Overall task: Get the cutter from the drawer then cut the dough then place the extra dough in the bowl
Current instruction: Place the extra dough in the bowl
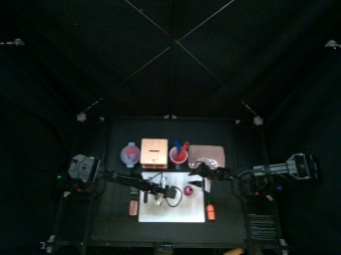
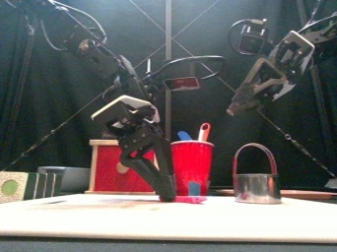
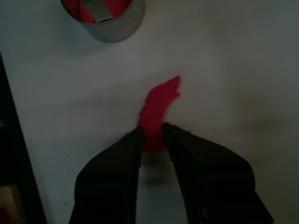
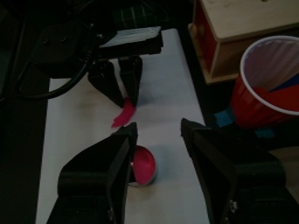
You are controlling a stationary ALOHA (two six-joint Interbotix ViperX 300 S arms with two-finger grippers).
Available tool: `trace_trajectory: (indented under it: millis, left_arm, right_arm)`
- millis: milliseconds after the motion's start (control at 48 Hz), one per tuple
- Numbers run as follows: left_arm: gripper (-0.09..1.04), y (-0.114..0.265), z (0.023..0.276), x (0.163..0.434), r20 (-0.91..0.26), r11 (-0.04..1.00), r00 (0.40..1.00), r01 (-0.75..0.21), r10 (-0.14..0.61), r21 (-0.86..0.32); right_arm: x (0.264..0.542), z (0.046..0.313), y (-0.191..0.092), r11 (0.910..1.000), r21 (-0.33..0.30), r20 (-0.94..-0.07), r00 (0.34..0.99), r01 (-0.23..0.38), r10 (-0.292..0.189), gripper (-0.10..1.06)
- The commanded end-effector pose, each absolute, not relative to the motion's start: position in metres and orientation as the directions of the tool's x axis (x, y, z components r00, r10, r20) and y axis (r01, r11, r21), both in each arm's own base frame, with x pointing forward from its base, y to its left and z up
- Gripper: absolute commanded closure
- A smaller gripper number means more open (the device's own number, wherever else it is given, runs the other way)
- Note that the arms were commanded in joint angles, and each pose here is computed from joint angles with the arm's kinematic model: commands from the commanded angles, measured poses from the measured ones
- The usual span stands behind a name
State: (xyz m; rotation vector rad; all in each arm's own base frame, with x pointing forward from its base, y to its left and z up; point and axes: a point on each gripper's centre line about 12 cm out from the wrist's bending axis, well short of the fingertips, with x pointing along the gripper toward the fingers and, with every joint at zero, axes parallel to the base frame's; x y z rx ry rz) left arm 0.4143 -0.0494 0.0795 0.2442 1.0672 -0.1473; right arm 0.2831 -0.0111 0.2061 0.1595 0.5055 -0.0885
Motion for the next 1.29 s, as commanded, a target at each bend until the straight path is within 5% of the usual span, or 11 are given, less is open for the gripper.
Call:
trace_trajectory:
  millis: [21,396,542,708,1292]
  left_arm:
    - [0.32,-0.047,0.077,0.41,-0.894,0.964,0.448,0.234,0.009,0.127]
    - [0.36,-0.047,0.09,0.411,-0.884,0.965,0.467,0.229,0.01,0.132]
    - [0.36,-0.042,0.126,0.406,-0.877,0.961,0.48,0.223,0.037,0.163]
    - [0.36,-0.038,0.174,0.398,-0.826,0.948,0.56,0.228,0.057,0.221]
    - [0.37,0.014,0.242,0.35,-0.718,0.924,0.671,0.131,0.184,0.36]
  right_arm:
    - [0.284,0.215,-0.012,0.9829,0.134,-0.458,0.888,0.126,-0.051,0.15]
    - [0.282,0.213,-0.012,0.9815,0.141,-0.466,0.883,0.13,-0.05,0.15]
    - [0.282,0.212,-0.012,0.9815,0.141,-0.468,0.882,0.13,-0.049,0.15]
    - [0.281,0.209,-0.012,0.9812,0.141,-0.477,0.878,0.132,-0.049,0.15]
    - [0.275,0.201,-0.012,0.978,0.152,-0.497,0.866,0.143,-0.05,0.15]
